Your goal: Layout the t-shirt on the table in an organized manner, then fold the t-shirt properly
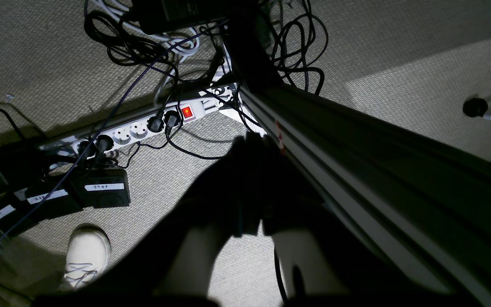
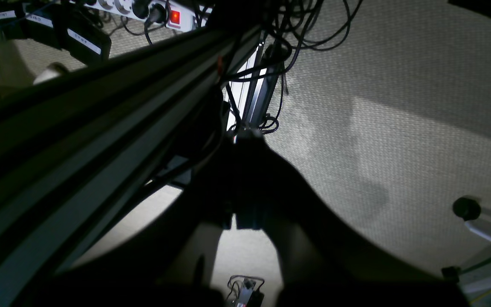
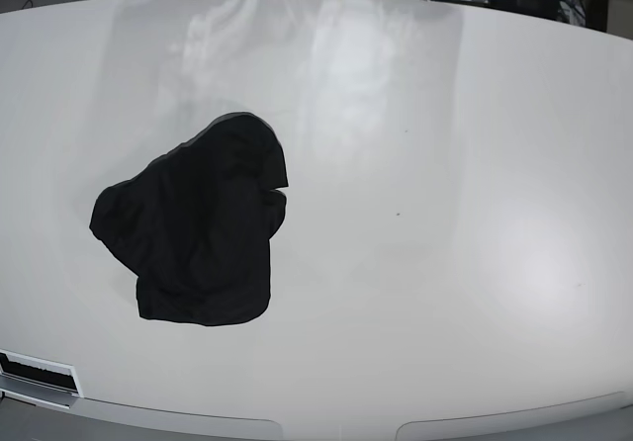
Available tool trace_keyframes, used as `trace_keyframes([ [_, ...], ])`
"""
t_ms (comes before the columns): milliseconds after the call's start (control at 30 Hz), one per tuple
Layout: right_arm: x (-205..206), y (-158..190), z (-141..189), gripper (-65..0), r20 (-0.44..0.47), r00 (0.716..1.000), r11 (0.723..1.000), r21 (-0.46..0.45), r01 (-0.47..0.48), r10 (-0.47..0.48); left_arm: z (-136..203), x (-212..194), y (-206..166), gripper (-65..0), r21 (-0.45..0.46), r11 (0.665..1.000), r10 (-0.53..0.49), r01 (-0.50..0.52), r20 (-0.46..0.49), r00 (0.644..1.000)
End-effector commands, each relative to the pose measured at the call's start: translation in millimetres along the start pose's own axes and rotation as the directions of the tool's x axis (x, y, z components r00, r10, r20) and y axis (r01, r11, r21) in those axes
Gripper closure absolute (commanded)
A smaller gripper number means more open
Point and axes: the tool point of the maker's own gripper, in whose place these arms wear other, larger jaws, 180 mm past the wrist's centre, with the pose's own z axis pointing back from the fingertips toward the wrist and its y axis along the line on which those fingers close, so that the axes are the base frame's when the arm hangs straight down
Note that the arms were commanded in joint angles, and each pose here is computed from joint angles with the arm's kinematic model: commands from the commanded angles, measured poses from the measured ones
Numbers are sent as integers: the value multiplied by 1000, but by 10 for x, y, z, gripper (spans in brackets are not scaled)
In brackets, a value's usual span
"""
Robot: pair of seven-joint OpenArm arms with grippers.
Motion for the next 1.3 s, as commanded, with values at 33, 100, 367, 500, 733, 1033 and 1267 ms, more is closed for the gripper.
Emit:
trace_keyframes([
  [33,358,-28,45,0,45,998,999,-5,-47,47,-6,24,-63,0,-17,1000,-3,3,7,1000],
  [100,374,-30,56,0,36,998,999,-7,-52,52,-5,-12,-63,0,-17,1000,-3,3,-13,1000],
  [367,395,-32,62,0,37,998,998,-8,-55,55,-5,-17,-63,0,-17,1000,-5,4,-23,1000],
  [500,393,-33,62,0,38,998,998,-8,-54,55,-6,-28,-66,0,-17,1000,-5,4,-30,1000],
  [733,377,-49,65,0,29,998,998,-11,-55,55,-2,-104,-64,0,-17,1000,-12,11,-72,997],
  [1033,358,-117,66,0,18,999,998,-49,-41,42,5,-170,-67,0,-18,1000,-10,8,-114,993],
  [1267,395,-222,86,0,25,999,994,-107,-25,28,11,-214,-68,0,-18,1000,-10,8,-138,990],
])
